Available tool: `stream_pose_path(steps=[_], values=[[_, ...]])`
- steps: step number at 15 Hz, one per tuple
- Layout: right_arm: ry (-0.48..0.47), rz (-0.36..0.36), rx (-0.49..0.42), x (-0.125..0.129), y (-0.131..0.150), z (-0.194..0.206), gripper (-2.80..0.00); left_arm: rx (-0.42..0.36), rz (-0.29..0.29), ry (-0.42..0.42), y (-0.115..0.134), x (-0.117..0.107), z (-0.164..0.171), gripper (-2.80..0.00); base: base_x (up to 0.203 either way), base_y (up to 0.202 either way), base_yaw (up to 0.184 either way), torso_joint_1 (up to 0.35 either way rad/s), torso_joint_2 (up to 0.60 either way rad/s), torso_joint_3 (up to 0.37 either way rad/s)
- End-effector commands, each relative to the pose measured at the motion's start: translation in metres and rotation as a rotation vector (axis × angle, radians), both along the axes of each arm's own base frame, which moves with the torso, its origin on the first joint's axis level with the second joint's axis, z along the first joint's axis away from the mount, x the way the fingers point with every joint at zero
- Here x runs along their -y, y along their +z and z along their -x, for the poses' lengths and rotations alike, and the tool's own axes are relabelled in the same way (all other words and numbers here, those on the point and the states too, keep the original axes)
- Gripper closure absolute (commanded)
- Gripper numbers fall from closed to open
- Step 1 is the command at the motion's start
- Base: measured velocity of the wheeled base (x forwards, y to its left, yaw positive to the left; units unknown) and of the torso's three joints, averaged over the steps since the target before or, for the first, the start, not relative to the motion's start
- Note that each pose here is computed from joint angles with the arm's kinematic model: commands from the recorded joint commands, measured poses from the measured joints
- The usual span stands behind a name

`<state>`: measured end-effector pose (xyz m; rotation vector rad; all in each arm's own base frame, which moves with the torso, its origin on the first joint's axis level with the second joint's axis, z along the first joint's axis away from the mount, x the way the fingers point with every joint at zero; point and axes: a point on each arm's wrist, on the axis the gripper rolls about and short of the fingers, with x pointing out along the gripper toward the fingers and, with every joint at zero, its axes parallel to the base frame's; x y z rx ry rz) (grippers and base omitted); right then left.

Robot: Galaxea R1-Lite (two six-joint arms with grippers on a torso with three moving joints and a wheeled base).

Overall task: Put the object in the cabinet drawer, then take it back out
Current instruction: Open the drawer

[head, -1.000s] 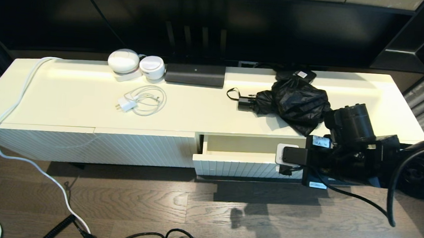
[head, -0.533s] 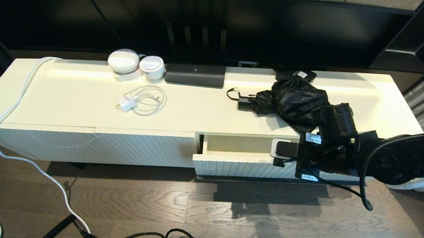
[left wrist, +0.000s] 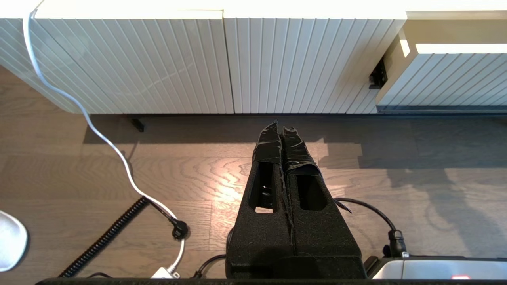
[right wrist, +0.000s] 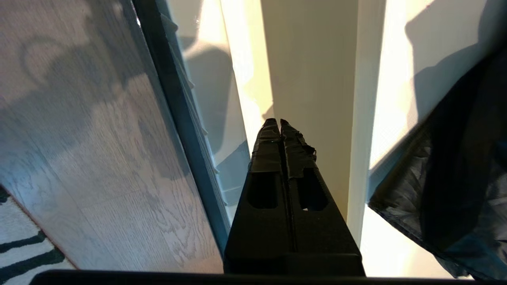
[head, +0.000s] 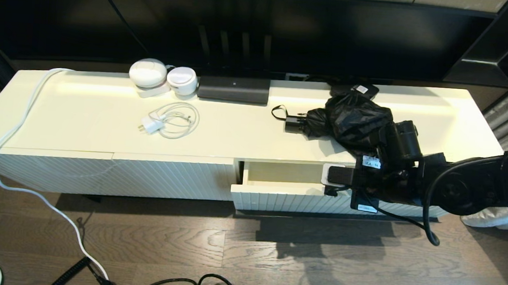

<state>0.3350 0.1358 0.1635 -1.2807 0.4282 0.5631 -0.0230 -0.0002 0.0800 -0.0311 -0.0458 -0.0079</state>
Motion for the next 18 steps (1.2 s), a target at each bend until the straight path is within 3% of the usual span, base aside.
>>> stream_pose_path(steps=[1, 10, 12, 18], values=[[0.005, 0.013, -0.011, -0.001, -0.005, -0.001, 0.00, 0.000, 0.001, 0.001, 0.000, 0.000, 0.000, 0.00, 0.000, 0.000, 0.000, 0.000, 0.00, 0.000], [0.018, 0.026, -0.017, -0.001, -0.008, -0.004, 0.00, 0.000, 0.001, 0.001, 0.000, 0.000, 0.000, 0.00, 0.000, 0.000, 0.000, 0.000, 0.00, 0.000], [0.020, 0.057, -0.090, 0.003, -0.002, 0.009, 0.00, 0.000, 0.001, -0.001, 0.000, 0.000, 0.000, 0.00, 0.000, 0.000, 0.000, 0.000, 0.00, 0.000], [0.046, 0.078, -0.138, -0.002, -0.008, 0.020, 0.00, 0.000, 0.001, 0.001, 0.000, 0.000, 0.000, 0.00, 0.000, 0.000, 0.000, 0.000, 0.00, 0.000]])
